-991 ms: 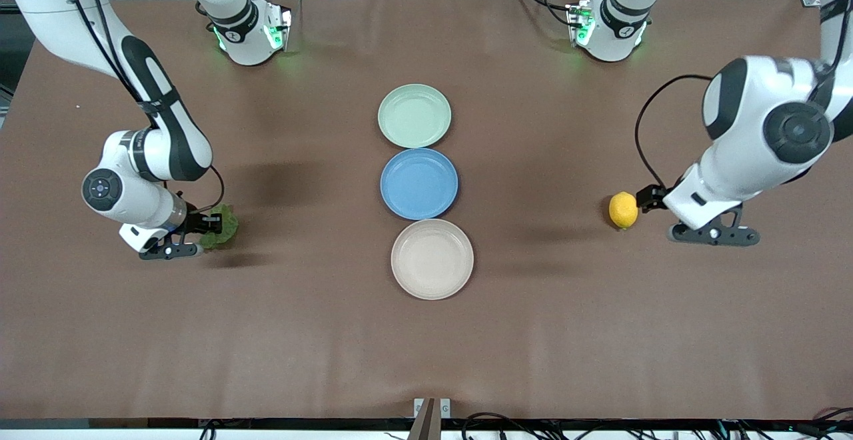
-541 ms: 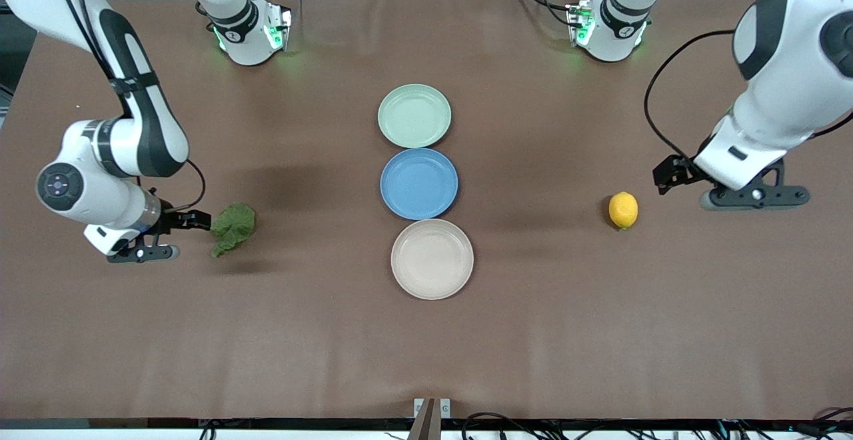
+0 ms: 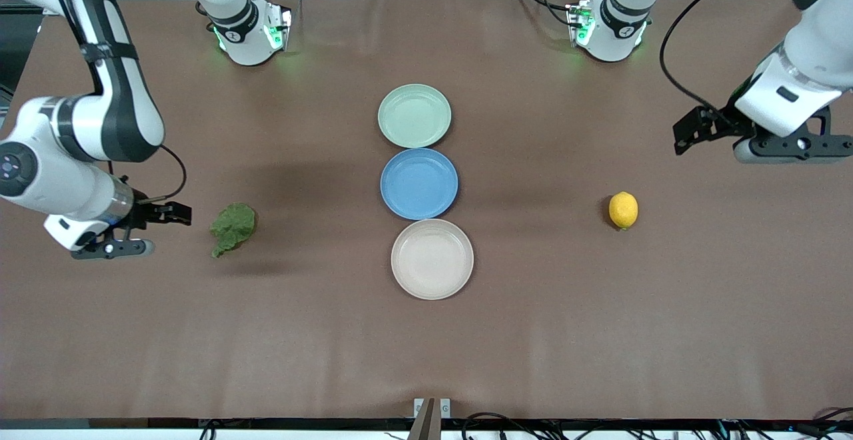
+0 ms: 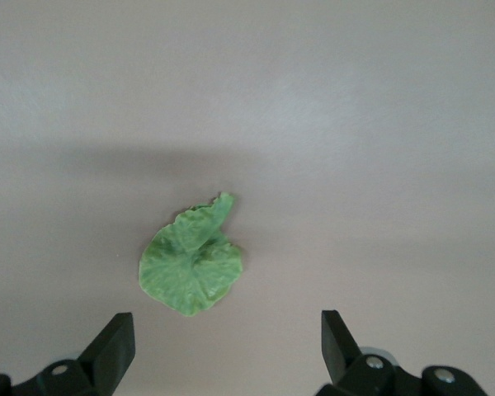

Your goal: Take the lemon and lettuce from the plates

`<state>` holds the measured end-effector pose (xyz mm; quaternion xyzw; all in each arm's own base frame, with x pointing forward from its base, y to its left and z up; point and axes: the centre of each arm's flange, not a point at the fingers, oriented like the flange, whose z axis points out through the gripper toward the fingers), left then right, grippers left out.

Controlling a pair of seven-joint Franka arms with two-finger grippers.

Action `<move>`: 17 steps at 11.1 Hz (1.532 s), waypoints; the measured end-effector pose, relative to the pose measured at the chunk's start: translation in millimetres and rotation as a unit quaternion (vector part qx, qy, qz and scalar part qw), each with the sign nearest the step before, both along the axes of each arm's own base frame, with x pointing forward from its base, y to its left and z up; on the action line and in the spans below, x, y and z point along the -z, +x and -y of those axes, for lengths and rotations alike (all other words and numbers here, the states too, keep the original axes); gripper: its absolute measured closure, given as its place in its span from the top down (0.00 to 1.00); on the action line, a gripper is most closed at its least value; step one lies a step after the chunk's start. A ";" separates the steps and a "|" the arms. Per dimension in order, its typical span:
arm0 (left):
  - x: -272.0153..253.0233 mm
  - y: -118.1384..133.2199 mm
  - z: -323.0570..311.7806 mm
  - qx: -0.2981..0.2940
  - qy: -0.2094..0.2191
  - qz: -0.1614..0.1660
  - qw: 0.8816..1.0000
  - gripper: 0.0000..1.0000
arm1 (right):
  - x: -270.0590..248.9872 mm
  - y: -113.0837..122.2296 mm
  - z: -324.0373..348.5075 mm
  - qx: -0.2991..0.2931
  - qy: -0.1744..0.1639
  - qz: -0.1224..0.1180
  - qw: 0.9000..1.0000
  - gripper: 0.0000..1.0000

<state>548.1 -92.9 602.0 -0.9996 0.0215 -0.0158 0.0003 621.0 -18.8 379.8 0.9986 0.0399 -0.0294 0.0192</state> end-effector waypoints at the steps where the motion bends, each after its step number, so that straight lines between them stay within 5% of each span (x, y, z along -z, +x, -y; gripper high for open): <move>1: -9.7 -4.2 0.6 0.011 0.001 -0.004 1.000 1.00 | -25.3 -0.5 8.7 0.007 -0.004 0.019 1.000 1.00; 3: -18.9 -8.2 1.3 0.018 0.002 -0.004 1.000 1.00 | -76.8 -6.0 21.0 0.017 -0.008 0.043 0.999 1.00; 9: -28.5 -11.5 1.6 0.020 0.002 -0.003 1.000 1.00 | -198.6 -29.3 -2.8 0.006 -0.008 0.064 0.998 1.00; 17: -27.9 -9.1 3.3 0.022 0.002 -0.003 1.000 1.00 | -269.8 -53.6 -7.2 0.016 0.037 0.053 0.998 1.00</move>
